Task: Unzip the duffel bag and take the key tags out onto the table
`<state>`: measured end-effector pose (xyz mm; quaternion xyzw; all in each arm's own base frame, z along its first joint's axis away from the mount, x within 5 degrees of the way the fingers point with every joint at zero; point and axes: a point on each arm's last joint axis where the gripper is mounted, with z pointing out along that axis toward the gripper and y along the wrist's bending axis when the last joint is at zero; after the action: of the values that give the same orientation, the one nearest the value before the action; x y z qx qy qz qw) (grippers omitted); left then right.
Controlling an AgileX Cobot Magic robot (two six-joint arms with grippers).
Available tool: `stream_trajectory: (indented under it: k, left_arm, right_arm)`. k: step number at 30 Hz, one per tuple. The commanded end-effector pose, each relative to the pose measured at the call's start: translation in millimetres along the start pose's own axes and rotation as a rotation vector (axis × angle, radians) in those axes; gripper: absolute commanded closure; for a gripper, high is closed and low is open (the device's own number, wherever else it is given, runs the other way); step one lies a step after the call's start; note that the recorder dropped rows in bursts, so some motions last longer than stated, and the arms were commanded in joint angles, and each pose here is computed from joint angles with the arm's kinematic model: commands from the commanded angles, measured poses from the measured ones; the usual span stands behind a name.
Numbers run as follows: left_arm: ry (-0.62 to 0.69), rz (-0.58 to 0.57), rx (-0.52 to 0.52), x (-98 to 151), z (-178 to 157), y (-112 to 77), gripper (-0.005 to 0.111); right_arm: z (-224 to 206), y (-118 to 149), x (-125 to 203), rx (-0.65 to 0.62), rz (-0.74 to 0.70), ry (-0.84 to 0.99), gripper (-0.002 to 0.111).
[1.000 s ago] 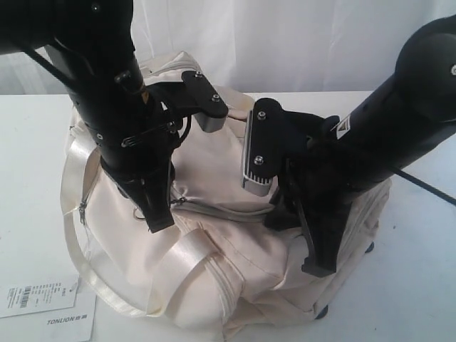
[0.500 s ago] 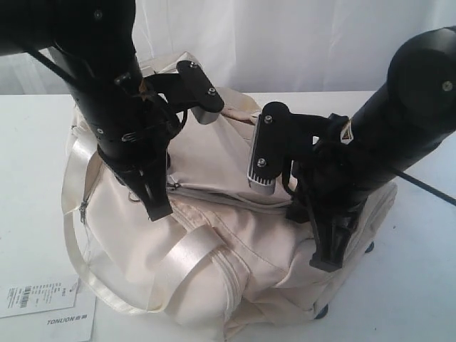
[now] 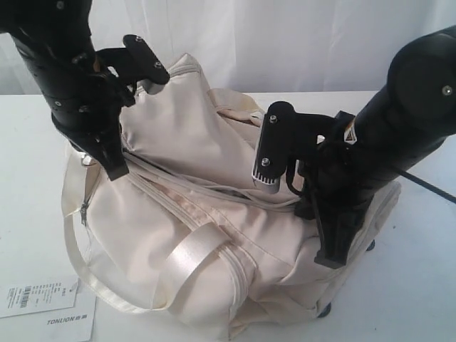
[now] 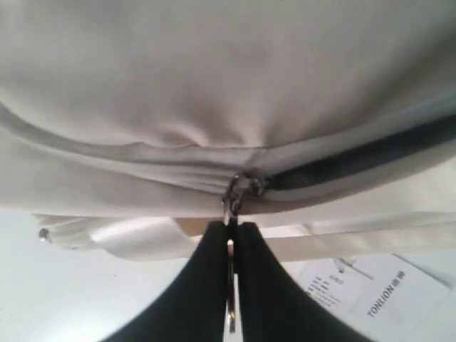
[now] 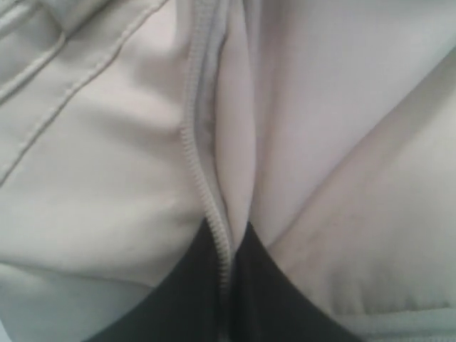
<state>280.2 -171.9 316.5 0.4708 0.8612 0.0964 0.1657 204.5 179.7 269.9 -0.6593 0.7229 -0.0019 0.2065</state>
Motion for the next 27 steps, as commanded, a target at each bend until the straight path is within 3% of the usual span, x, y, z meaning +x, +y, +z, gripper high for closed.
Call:
stream_trajectory:
  k: [1,6,14,17,19,21,25,27]
  left_arm:
    - [0.057,-0.047,-0.065,18,1,25.9,0.107]
    - [0.022,-0.073,-0.090,23,4,40.7,0.107]
    - [-0.006,-0.123,-0.086,29,6,53.7,0.107]
    - [0.008,-0.118,-0.042,30,7,49.6,0.107]
    - [0.004,-0.093,0.054,29,7,40.9,0.107]
    - [-0.023,-0.077,0.125,26,6,34.5,0.107]
    - [-0.043,-0.070,0.174,24,5,30.2,0.107]
    - [-0.053,-0.071,0.191,23,5,28.7,0.107]
  right_arm:
    - [0,-5,15,0.040,-0.011,0.139,0.108]
    - [-4,-20,25,0.220,0.059,0.243,0.108]
    - [-11,-42,44,0.362,0.052,0.346,0.108]
    - [-11,-53,52,0.409,0.173,0.291,0.108]
    - [-11,-50,46,0.372,0.301,0.202,0.106]
    - [-15,-43,40,0.311,0.370,0.114,0.092]
    - [-39,-34,37,0.309,0.428,0.006,0.040]
    - [-55,-26,32,0.325,0.386,-0.052,0.032]
